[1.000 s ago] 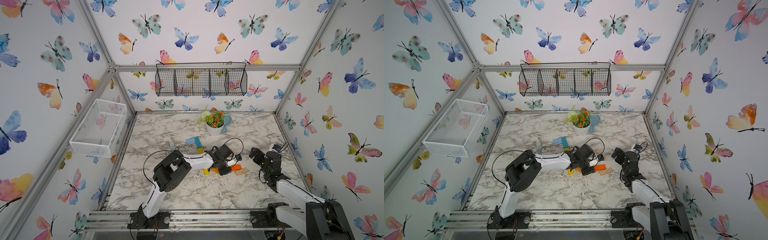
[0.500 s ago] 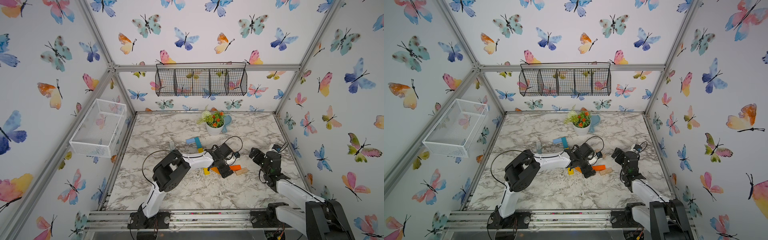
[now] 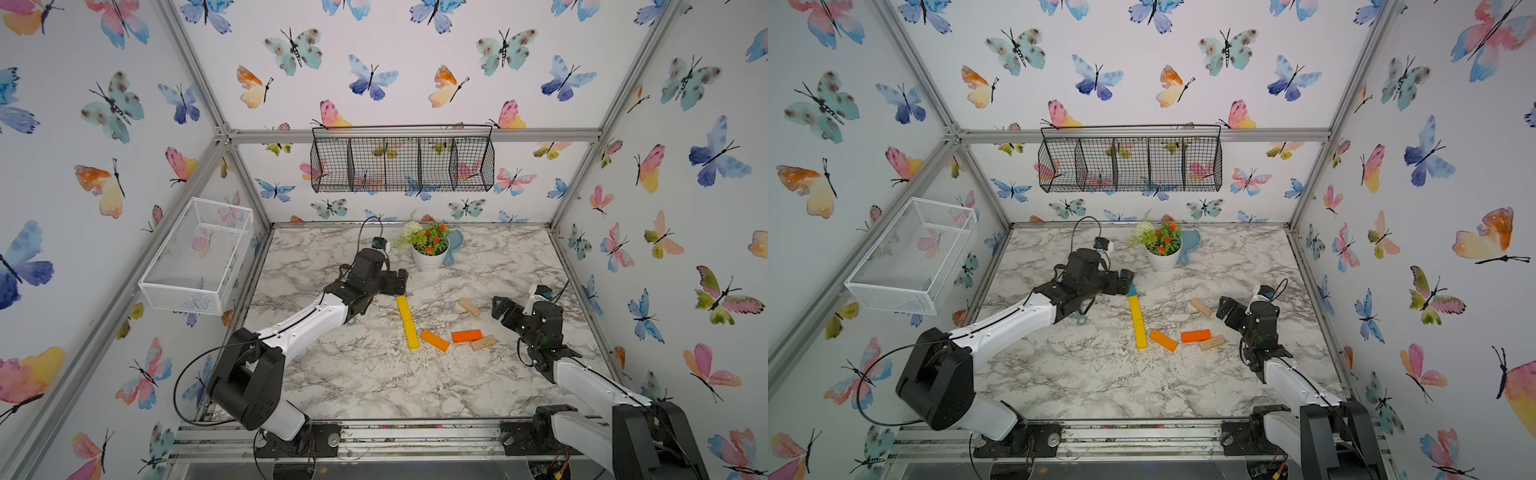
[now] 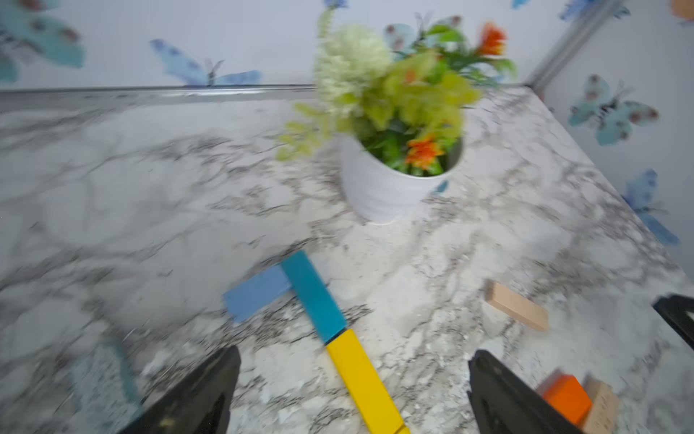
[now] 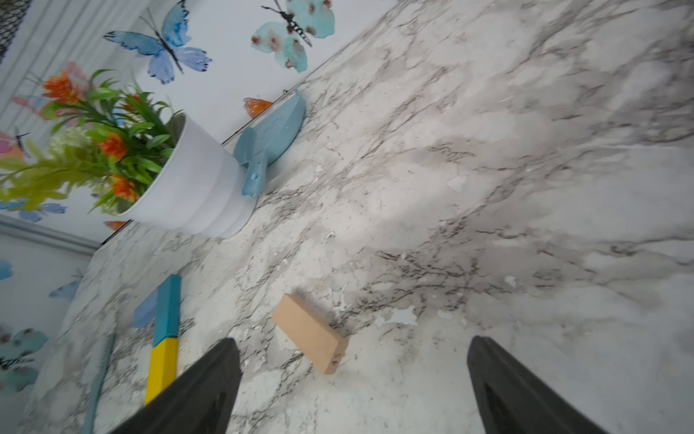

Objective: Assemble a giraffe with building blocks
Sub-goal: Assemble the building block at the center of the board.

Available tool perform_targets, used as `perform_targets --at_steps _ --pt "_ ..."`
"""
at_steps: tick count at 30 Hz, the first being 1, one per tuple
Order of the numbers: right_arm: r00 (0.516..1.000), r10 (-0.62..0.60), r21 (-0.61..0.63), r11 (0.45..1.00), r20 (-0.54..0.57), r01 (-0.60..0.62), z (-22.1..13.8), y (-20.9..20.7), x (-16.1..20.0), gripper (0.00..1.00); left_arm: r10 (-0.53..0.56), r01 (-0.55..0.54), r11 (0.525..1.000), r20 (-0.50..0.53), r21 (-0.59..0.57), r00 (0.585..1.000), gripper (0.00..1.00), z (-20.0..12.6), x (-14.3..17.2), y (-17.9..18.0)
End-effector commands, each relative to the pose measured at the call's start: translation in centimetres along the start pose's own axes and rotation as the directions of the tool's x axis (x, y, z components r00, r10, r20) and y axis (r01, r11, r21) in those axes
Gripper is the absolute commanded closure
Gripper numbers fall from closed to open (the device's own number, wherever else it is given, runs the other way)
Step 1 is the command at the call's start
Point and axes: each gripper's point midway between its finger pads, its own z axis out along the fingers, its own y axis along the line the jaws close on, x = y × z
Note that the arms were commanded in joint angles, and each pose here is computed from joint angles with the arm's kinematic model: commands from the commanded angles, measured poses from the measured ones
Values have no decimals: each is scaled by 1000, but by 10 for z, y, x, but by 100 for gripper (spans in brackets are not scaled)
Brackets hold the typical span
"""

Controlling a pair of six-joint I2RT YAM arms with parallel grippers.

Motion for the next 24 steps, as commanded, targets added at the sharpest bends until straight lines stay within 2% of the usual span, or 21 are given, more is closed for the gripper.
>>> perform_targets --at_steps 1,3,7,13,21,24 --pt "988 -31 -222 975 -152 -3 -6 48 17 0 -160 173 965 81 -199 984 2 -11 34 48" --pt "968 -46 -281 959 -249 -27 -11 63 37 1 -196 221 949 128 -225 972 2 -19 43 61" --pt "926 -104 -353 935 -363 -33 -28 94 77 1 -185 215 958 162 -189 969 2 -22 51 63" --pt "864 -182 -457 887 -469 -61 -50 137 122 1 -180 210 948 139 -240 974 2 -21 55 70" --pt "734 -301 -506 860 -609 -67 -53 156 184 1 -183 206 961 132 -185 974 2 -24 59 63" --pt "700 -330 -516 854 -633 -64 -53 159 201 1 -178 201 961 129 -190 976 2 -23 62 64"
